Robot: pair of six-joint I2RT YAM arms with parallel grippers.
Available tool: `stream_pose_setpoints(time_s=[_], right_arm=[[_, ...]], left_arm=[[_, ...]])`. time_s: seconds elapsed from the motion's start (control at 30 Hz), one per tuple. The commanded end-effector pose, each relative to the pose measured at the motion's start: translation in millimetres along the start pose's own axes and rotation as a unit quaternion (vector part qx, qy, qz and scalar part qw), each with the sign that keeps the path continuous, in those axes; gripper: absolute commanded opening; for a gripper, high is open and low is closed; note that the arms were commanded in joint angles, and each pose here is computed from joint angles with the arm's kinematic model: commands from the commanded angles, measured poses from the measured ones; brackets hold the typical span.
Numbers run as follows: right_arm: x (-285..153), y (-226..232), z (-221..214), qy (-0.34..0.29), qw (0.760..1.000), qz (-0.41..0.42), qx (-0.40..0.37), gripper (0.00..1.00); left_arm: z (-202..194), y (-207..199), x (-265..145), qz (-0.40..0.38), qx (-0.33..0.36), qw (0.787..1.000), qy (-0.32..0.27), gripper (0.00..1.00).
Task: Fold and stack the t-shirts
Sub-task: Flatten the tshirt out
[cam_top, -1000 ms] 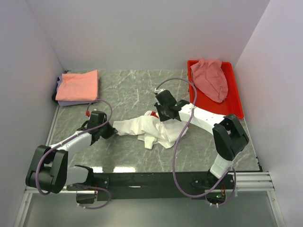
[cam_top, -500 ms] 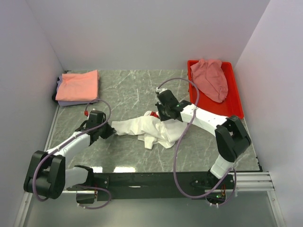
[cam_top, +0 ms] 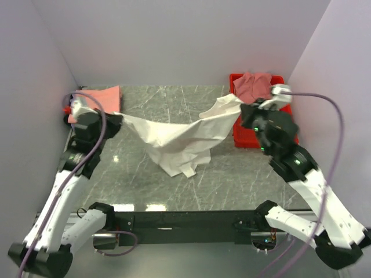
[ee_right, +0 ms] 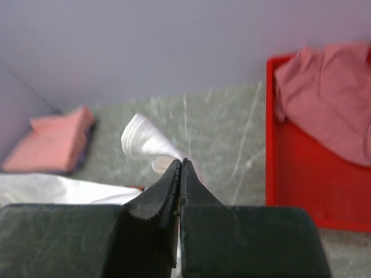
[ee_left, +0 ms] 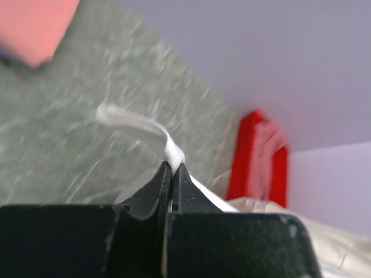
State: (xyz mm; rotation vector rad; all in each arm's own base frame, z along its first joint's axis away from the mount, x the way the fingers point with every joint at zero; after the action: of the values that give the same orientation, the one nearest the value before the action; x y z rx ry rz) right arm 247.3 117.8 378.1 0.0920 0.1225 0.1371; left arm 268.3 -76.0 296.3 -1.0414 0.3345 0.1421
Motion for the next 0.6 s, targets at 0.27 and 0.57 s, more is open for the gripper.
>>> stream_pose_setpoints(time_s=[0.27, 0.57], right_arm=[[-135.5, -37.2, 165.5, -0.23, 0.969, 0.051, 0.071, 0.0], [-217.8, -41.3, 221.2, -0.308, 0.936, 0.152, 0.075, 0.0]], left_arm=[[130.6, -103.7, -204.6, -0.222, -0.038, 0.94, -0.256, 0.0], [159.9, -118.5, -315.1, -0.325, -0.045, 0.891, -0.313, 0.0]])
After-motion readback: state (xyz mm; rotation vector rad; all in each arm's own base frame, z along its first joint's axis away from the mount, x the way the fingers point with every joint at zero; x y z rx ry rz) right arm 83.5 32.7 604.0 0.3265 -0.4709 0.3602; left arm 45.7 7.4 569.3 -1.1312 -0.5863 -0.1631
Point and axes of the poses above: each gripper's point midway between its finger pads, its own x axis out along the fingers, its own y axis along the line the jaws close on, z = x × y, the point moved 5 cm from there along -x, back along the fingers, and after that the axes turned 11 degrees about -x, right-handed, at the moved point
